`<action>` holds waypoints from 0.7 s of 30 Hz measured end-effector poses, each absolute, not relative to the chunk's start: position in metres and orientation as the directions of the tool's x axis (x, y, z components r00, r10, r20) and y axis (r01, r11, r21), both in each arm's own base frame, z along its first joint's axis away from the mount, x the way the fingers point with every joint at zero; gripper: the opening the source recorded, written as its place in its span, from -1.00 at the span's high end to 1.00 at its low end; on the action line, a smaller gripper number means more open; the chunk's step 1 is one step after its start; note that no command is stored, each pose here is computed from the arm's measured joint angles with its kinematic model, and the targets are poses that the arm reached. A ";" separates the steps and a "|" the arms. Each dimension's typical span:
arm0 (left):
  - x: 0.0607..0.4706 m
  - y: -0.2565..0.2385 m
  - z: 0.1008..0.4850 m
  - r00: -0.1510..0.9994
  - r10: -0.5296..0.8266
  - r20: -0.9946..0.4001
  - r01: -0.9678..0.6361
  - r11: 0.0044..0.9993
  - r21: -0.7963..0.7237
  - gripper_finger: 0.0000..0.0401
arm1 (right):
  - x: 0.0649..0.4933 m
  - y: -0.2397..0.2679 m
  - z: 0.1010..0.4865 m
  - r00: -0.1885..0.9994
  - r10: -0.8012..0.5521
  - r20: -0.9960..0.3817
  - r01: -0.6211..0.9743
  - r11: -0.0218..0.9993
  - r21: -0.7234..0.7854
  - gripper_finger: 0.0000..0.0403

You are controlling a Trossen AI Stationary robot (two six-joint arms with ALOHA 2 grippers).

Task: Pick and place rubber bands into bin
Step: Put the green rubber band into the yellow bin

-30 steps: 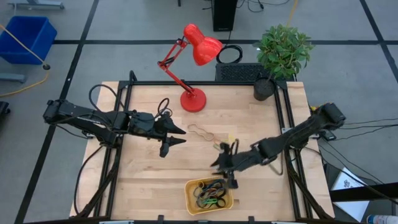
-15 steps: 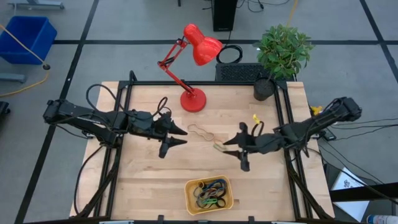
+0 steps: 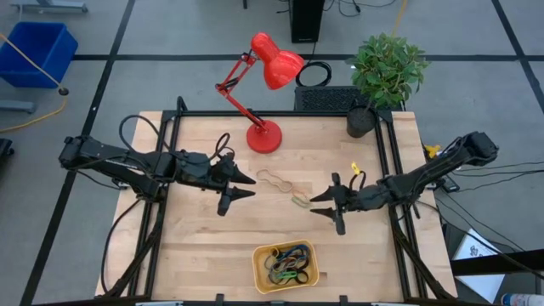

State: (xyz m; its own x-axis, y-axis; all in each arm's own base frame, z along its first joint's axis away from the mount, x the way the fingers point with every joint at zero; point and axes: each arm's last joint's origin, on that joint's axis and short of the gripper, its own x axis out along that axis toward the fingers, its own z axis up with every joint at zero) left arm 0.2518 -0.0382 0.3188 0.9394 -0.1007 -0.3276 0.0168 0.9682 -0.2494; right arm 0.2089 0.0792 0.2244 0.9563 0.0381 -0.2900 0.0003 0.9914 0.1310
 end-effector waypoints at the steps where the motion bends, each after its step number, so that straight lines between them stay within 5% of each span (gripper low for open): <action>1: 0.252 -0.038 0.319 0.938 -0.101 -0.331 0.016 0.968 -0.249 0.12 | 0.208 0.078 0.220 0.945 0.011 -0.328 0.024 0.995 0.101 0.31; 14: 0.250 -0.038 0.314 0.923 -0.089 -0.375 0.012 0.979 -0.203 0.12 | 0.217 0.077 0.166 0.784 -0.120 -0.610 -0.115 0.936 -0.333 0.45; 21: 0.250 -0.038 0.314 0.922 -0.088 -0.377 0.015 0.981 -0.193 0.12 | 0.227 0.074 0.140 0.719 -0.161 -0.676 -0.187 0.892 -0.412 0.46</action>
State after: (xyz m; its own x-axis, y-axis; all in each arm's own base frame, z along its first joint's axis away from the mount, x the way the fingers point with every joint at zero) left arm 0.2501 -0.0376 0.3139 0.9219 -0.0885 -0.3773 0.0152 0.9811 -0.1930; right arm 0.2268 0.0742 0.1398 0.7192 -0.1613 -0.6758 -0.1868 0.8920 -0.4116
